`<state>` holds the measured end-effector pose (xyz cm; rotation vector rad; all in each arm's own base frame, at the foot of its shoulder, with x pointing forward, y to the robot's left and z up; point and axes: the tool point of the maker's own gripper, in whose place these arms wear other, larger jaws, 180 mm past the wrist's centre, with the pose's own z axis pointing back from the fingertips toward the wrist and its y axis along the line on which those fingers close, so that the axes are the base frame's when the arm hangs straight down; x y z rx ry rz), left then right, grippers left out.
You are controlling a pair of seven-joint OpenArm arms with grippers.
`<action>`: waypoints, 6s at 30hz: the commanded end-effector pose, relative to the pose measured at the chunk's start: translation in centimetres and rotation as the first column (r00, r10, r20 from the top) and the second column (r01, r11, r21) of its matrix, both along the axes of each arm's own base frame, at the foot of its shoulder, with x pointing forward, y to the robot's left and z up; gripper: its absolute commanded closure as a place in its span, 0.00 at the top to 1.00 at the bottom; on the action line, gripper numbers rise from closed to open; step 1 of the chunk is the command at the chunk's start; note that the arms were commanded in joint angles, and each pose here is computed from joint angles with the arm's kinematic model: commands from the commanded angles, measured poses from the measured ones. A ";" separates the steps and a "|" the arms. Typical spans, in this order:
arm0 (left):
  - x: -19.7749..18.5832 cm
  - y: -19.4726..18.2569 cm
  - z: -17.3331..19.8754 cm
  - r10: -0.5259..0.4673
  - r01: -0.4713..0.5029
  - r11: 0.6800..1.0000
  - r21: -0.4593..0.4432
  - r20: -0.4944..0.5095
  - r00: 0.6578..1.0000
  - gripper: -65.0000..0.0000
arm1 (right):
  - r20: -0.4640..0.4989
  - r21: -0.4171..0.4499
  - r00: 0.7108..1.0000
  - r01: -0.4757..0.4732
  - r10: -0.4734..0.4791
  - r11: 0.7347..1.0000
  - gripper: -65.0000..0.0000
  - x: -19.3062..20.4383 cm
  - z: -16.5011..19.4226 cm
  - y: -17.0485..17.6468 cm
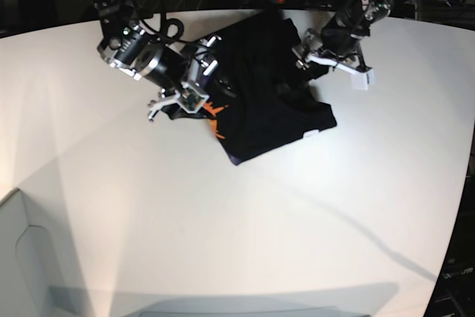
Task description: Fold the T-shirt properly
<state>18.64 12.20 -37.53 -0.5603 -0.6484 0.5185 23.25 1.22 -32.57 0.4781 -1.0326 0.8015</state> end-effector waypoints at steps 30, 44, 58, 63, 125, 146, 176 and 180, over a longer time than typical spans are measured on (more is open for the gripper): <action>2.5 -0.9 -7.8 -0.273 0.311 0.922 0.230 -0.183 0.944 0.00 | 0.139 0.094 0.939 0.303 -0.314 0.948 0.55 6.8 4.7 -7.4; 13.7 -13.2 -4.9 -0.842 0.752 0.299 0.587 -0.209 0.498 0.00 | 0.158 0.098 0.860 0.475 -0.485 0.874 0.55 7.9 5.3 -13.4; 19.4 -23.2 -1.1 -0.934 0.659 0.177 0.731 -0.087 0.348 0.00 | 0.088 0.041 0.831 0.548 -0.549 0.836 0.54 5.3 2.6 -16.1; 19.9 -24.1 -0.1 -0.935 0.650 0.182 0.738 -0.075 0.346 0.07 | 0.078 0.048 0.818 0.568 -0.570 0.822 0.54 5.1 2.5 -16.5; 16.1 -9.2 2.7 -0.335 0.287 0.933 0.216 0.237 0.912 0.69 | 0.011 -0.021 0.702 0.712 -0.712 0.702 0.55 5.7 -1.6 -25.4; 17.1 -14.6 4.7 -0.337 0.265 0.933 0.242 0.333 0.881 0.70 | 0.045 0.002 0.647 0.762 -0.761 0.648 0.55 4.4 0.1 -26.0; 18.0 -18.0 1.2 -0.393 0.323 0.912 0.255 0.313 0.864 0.00 | 0.022 -0.016 0.646 0.763 -0.763 0.646 0.55 3.6 -0.7 -26.0; 18.3 -17.9 1.3 -0.393 0.321 0.912 0.256 0.314 0.864 0.00 | 0.024 -0.014 0.646 0.764 -0.763 0.646 0.55 3.7 -0.7 -26.0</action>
